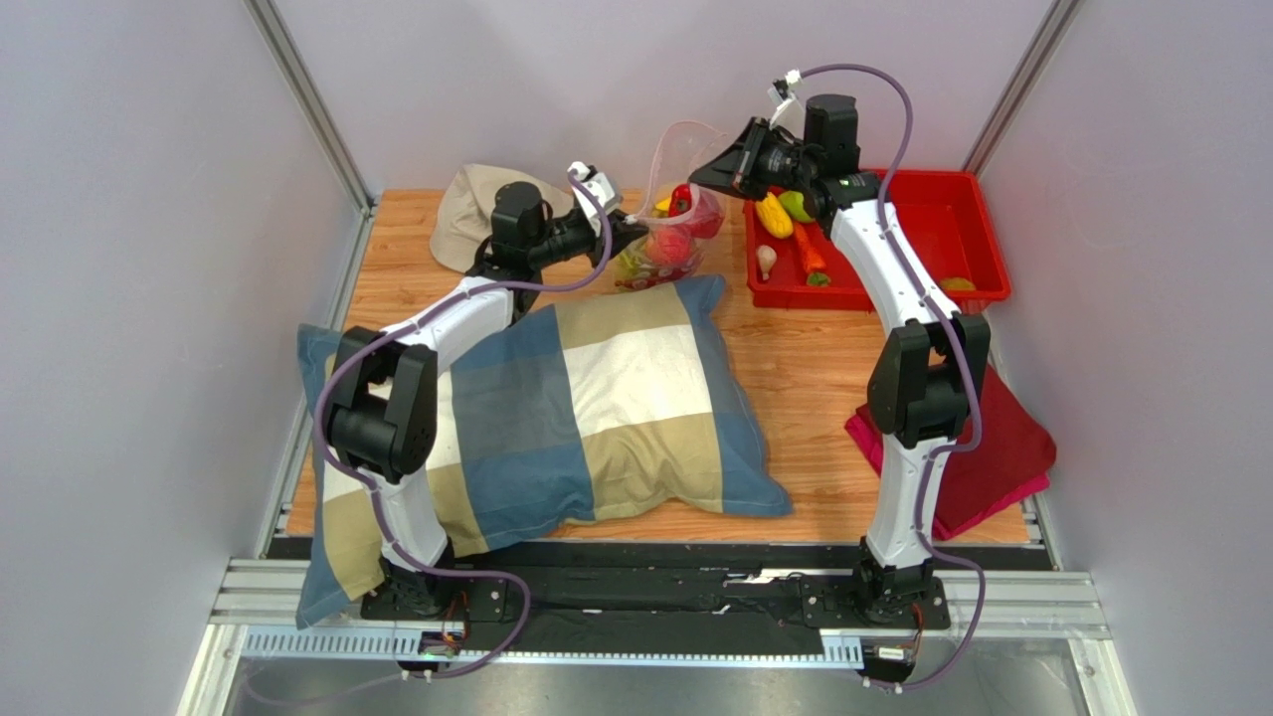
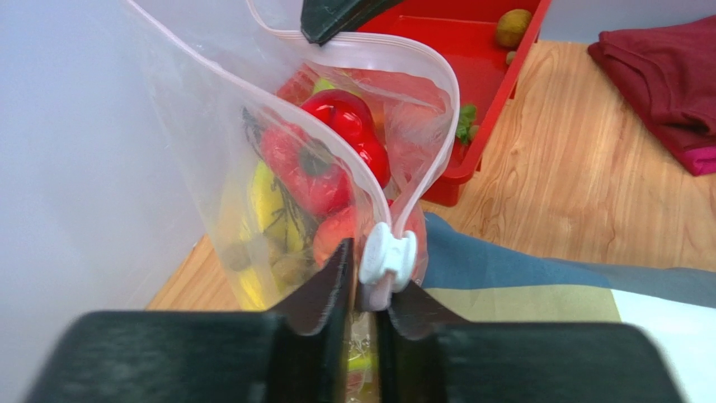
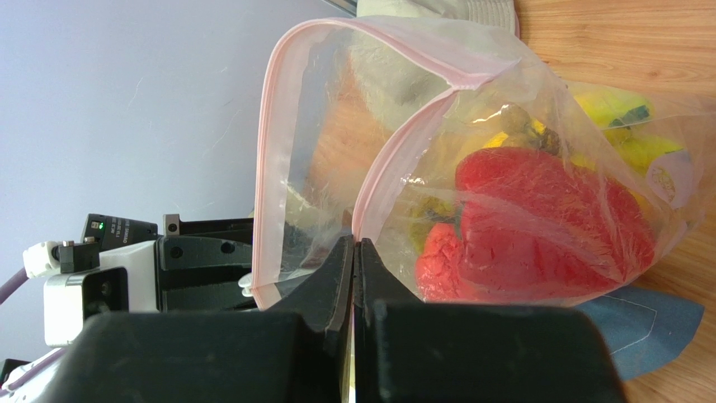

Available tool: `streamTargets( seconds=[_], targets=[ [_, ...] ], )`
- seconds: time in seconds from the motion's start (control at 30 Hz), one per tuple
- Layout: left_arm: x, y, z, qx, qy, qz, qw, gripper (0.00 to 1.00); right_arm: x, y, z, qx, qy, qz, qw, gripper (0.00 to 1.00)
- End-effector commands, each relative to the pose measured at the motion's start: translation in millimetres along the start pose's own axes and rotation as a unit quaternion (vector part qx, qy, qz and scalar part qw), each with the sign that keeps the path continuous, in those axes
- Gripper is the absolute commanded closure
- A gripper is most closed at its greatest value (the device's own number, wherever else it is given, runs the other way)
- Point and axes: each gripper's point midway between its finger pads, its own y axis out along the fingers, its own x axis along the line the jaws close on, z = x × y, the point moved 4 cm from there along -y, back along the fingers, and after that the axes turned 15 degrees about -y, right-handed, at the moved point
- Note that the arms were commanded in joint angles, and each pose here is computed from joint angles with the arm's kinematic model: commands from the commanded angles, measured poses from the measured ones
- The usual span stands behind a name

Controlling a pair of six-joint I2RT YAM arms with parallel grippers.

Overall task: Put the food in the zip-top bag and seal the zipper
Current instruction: Zip the zipper food storage bag at the center of the board.

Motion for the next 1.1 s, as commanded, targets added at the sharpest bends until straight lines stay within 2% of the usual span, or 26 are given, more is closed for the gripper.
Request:
streamTargets(
  seconds=[0.0, 0.07, 0.1, 0.13, 0.17, 0.2, 0.27, 0.3, 0.37, 0.4, 0.5, 0.53, 0.6, 0.63, 0.77, 0.83, 0.87, 0.97, 1.07],
  targets=[
    [-2, -4, -44, -0.046, 0.048, 0.009, 0.998, 1.0, 28, -19, -30, -0.038, -0.052, -0.025, 0.998, 1.0],
    [-5, -10, -51, -0.046, 0.042, 0.014, 0.998, 1.0, 30, -22, -30, -0.036, -0.072, -0.034, 0.996, 0.98],
    [-8, -13, -50, -0.036, 0.035, 0.027, 0.998, 1.0, 29, -26, -32, -0.037, -0.085, -0.038, 0.995, 0.84],
    [-8, -15, -50, -0.031, 0.031, 0.031, 0.999, 1.0, 29, -30, -35, -0.038, -0.102, -0.044, 0.993, 0.76],
    [-6, -21, -54, -0.031, 0.03, 0.028, 0.999, 1.0, 32, -36, -38, -0.04, -0.154, -0.059, 0.986, 0.66],
    [-7, -24, -54, -0.024, 0.023, 0.036, 0.999, 1.0, 32, -42, -42, -0.044, -0.186, -0.066, 0.979, 0.48],
    [-5, -29, -54, -0.011, 0.022, 0.038, 0.999, 1.0, 36, -51, -46, -0.052, -0.266, -0.077, 0.959, 0.34],
    [-7, -30, -58, -0.011, 0.043, 0.047, 0.998, 1.0, 41, -59, -49, -0.062, -0.349, -0.077, 0.932, 0.26],
    [-9, -32, -59, -0.003, 0.052, 0.054, 0.997, 1.0, 53, -62, -44, -0.067, -0.433, -0.096, 0.894, 0.22],
    [-9, -31, -61, -0.003, 0.065, 0.057, 0.996, 1.0, 57, -67, -41, -0.073, -0.508, -0.097, 0.853, 0.2],
    [-11, -32, -61, 0.007, 0.088, 0.071, 0.994, 1.0, 78, -64, -25, -0.073, -0.593, -0.139, 0.79, 0.23],
    [-12, -32, -61, 0.008, 0.095, 0.072, 0.993, 1.0, 84, -64, -23, -0.077, -0.633, -0.143, 0.757, 0.25],
    [-12, -33, -62, 0.007, 0.115, 0.076, 0.99, 1.0, 96, -57, -16, -0.083, -0.659, -0.162, 0.73, 0.3],
    [-12, -33, -63, 0.007, 0.122, 0.077, 0.99, 1.0, 100, -55, -18, -0.097, -0.681, -0.164, 0.706, 0.32],
    [-12, -34, -67, 0.004, 0.142, 0.078, 0.987, 1.0, 121, -36, -5, -0.115, -0.725, -0.211, 0.645, 0.37],
    [-13, -34, -69, 0.0, 0.15, 0.082, 0.985, 1.0, 125, -30, 3, -0.114, -0.733, -0.228, 0.631, 0.38],
    [-14, -34, -71, -0.004, 0.155, 0.084, 0.984, 1.0, 128, -23, 8, -0.117, -0.744, -0.238, 0.613, 0.39],
    [-14, -34, -73, -0.007, 0.16, 0.083, 0.984, 1.0, 128, -11, 17, -0.118, -0.751, -0.254, 0.598, 0.43],
    [-14, -34, -76, -0.01, 0.167, 0.084, 0.982, 1.0, 125, -1, 24, -0.112, -0.753, -0.261, 0.594, 0.45]
  ],
)
